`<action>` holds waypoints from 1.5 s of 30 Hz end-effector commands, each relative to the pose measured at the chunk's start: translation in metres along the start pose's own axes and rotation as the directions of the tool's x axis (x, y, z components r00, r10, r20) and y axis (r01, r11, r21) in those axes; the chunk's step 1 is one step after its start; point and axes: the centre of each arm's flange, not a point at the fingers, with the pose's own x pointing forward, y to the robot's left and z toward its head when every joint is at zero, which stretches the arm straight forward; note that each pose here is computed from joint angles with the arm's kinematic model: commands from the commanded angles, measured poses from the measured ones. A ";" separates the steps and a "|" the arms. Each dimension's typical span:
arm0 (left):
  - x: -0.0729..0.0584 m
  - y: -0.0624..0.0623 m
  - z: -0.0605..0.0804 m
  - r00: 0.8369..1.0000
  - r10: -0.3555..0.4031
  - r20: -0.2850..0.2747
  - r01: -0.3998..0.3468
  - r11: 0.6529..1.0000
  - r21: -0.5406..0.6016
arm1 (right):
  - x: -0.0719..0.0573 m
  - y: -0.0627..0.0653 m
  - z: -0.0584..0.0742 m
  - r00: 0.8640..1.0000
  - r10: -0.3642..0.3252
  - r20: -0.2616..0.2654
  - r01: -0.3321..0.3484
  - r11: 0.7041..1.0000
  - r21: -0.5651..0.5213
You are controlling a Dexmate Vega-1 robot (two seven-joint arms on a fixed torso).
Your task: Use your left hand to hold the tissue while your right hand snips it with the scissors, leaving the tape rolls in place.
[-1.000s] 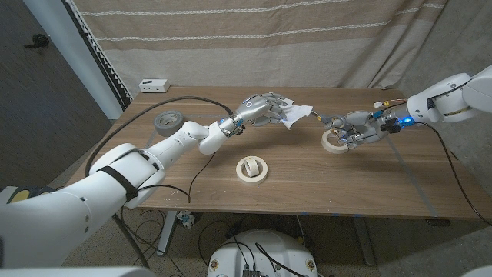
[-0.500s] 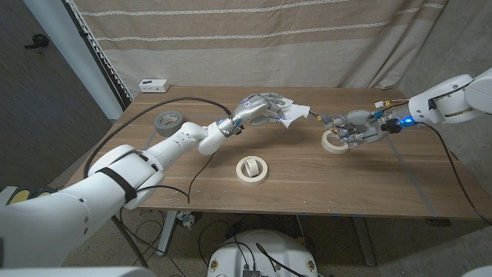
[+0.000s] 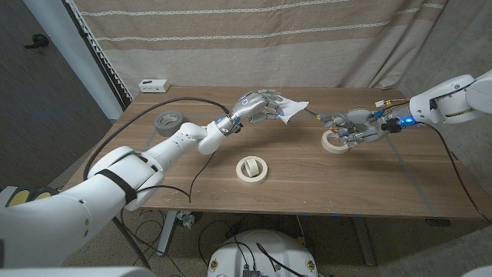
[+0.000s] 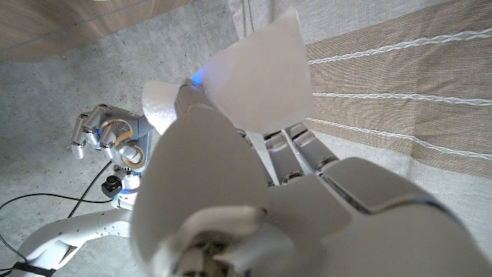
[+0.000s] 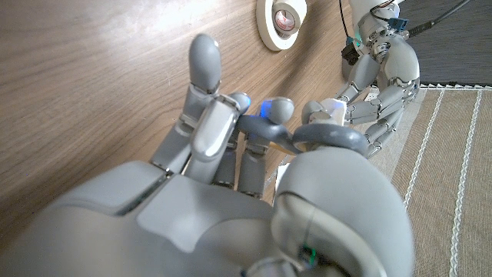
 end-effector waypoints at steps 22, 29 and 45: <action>0.000 0.002 -0.001 0.996 0.061 -0.060 -0.061 0.998 0.007 | -0.002 -0.001 0.010 0.990 0.013 0.142 -0.002 0.997 -0.079; 0.005 0.000 0.002 0.999 0.045 -0.030 -0.044 0.999 0.025 | -0.002 0.001 0.012 0.985 0.011 0.172 0.006 0.995 -0.098; 0.001 -0.006 -0.006 0.999 -0.009 -0.039 0.011 0.999 0.052 | 0.003 -0.007 0.006 0.984 -0.014 0.179 0.028 0.997 -0.076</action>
